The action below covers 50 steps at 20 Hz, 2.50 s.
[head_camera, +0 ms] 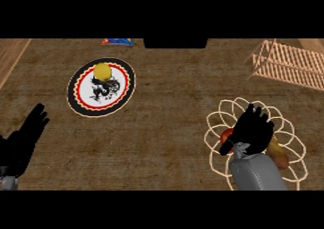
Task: Pick the tomato from the placemat and place it in the tiered shelf
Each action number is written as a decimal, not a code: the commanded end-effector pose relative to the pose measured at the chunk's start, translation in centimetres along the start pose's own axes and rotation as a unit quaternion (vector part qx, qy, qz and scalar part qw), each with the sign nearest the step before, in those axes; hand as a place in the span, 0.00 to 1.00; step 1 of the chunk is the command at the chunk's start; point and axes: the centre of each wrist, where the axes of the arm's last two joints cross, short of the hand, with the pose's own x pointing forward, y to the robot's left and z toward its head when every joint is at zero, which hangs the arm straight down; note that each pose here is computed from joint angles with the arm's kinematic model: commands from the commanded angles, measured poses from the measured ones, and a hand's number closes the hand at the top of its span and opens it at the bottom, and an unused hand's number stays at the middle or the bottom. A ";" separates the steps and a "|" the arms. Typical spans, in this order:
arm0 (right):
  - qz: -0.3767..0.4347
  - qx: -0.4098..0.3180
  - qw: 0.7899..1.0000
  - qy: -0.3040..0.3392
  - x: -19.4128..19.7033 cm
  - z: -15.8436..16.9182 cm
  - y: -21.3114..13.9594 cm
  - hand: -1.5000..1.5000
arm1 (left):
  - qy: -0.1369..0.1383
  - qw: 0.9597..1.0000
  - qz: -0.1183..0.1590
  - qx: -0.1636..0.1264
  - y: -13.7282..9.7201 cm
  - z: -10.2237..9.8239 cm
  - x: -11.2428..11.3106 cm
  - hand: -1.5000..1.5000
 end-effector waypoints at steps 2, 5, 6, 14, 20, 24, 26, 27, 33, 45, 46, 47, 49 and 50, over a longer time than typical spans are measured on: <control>0.040 0.010 0.995 0.091 0.8 -0.8 -0.6 0.00 | -0.009 1.000 0.000 0.003 0.6 0.6 0.4 0.50; 0.044 0.010 0.996 0.078 -0.3 -0.2 0.6 0.00 | -0.004 1.000 0.005 0.000 -0.1 -0.4 0.5 0.50; 0.039 0.020 0.996 0.073 -0.9 -1.3 0.7 0.00 | -0.006 1.000 0.010 -0.004 -0.2 1.1 -3.1 0.50; 0.039 0.017 0.997 0.071 -2.0 -3.0 2.1 0.00 | -0.002 1.000 -0.003 0.000 -0.1 0.0 0.4 0.50; 0.016 0.030 0.997 0.076 -2.9 -2.5 3.5 1.00 | -0.004 1.000 0.002 0.003 -0.2 -0.5 0.3 0.50; 0.042 0.028 0.997 0.059 -2.4 -3.4 4.9 1.00 | -0.005 1.000 -0.003 -0.009 -1.0 0.1 -2.0 0.50; 0.062 0.027 0.996 0.052 -3.5 -3.3 2.7 1.00 | 0.001 1.000 0.002 -0.003 0.7 0.1 0.8 0.50; 0.058 0.015 0.997 0.040 -3.3 -3.3 3.3 1.00 | -0.010 1.000 0.004 -0.009 1.9 0.2 -0.7 0.50; 0.065 -0.034 0.997 0.031 -2.0 -2.3 3.5 1.00 | 0.000 1.000 0.005 -0.013 -1.2 0.1 -0.6 0.50; -0.039 -0.078 0.920 -0.381 -5.1 -2.2 -6.3 1.00 | 0.004 1.000 0.006 -0.002 0.3 -0.9 -0.1 0.50; -0.054 -0.081 0.911 -0.401 -6.4 -3.2 -7.4 1.00 | 0.004 1.000 0.005 0.008 0.8 -0.7 -0.2 0.50; -0.070 -0.082 0.903 -0.416 -7.6 -4.4 -8.5 1.00 | -0.003 1.000 0.010 0.010 1.0 -0.6 -0.1 0.50; -0.092 -0.083 0.885 -0.448 -10.8 -5.8 -10.8 1.00 | 0.004 1.000 0.007 0.016 1.0 -0.1 -0.5 0.50; -0.116 -0.088 0.878 -0.456 -12.1 -7.0 -12.2 1.00 | 0.005 1.000 0.014 0.010 0.3 -0.5 -0.2 0.50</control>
